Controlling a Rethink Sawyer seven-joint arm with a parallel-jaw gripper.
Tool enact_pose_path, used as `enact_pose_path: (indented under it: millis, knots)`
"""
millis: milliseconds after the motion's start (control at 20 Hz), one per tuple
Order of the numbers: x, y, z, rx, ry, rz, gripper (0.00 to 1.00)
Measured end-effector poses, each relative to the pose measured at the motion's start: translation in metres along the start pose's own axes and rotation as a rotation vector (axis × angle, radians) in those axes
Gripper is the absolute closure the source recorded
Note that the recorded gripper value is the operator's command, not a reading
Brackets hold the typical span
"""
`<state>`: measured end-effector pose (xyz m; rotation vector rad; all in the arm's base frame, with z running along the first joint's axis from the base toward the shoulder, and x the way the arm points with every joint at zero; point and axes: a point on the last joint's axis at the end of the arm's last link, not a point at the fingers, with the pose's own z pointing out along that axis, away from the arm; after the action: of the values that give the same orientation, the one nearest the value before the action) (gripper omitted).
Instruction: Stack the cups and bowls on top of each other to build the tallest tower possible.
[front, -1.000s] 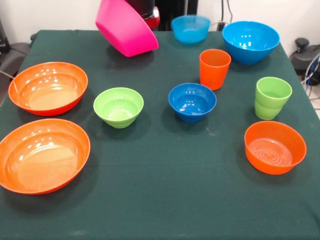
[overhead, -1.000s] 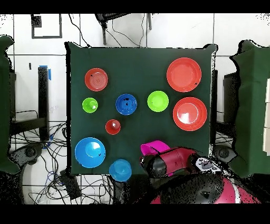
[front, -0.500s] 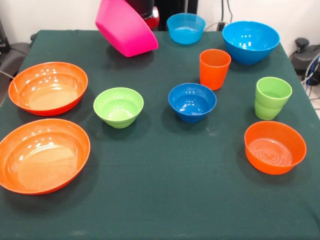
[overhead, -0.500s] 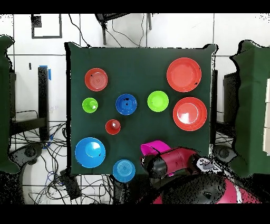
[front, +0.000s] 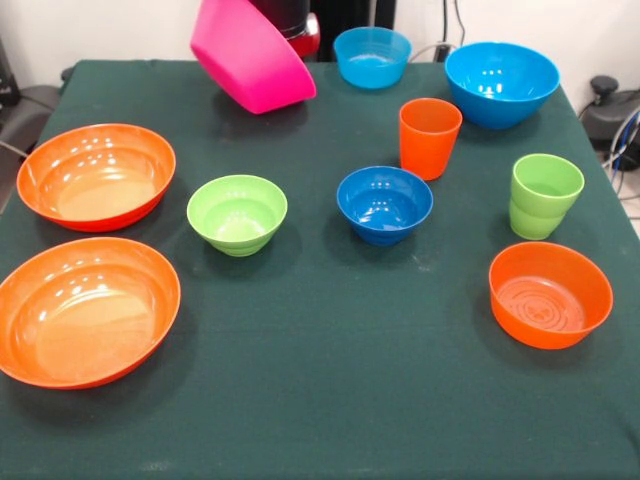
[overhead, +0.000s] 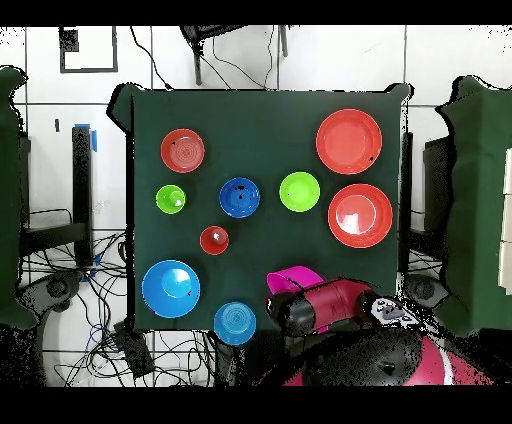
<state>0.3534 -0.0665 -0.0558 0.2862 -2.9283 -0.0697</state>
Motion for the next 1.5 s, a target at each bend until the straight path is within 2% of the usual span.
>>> enact_pose_path:
  millis: [350, 650, 850, 1000, 1500]
  knots:
    - [-0.01, 0.001, -0.012, 0.02, 0.009, 0.018, 1.0]
    - [-0.029, -0.006, -0.04, 0.05, 0.009, 0.082, 1.0]
    - [-0.039, -0.014, -0.064, 0.071, 0.022, 0.136, 1.0]
    - [-0.043, -0.019, -0.077, 0.083, 0.032, 0.158, 1.0]
    - [-0.047, -0.024, -0.087, 0.089, 0.023, 0.17, 1.0]
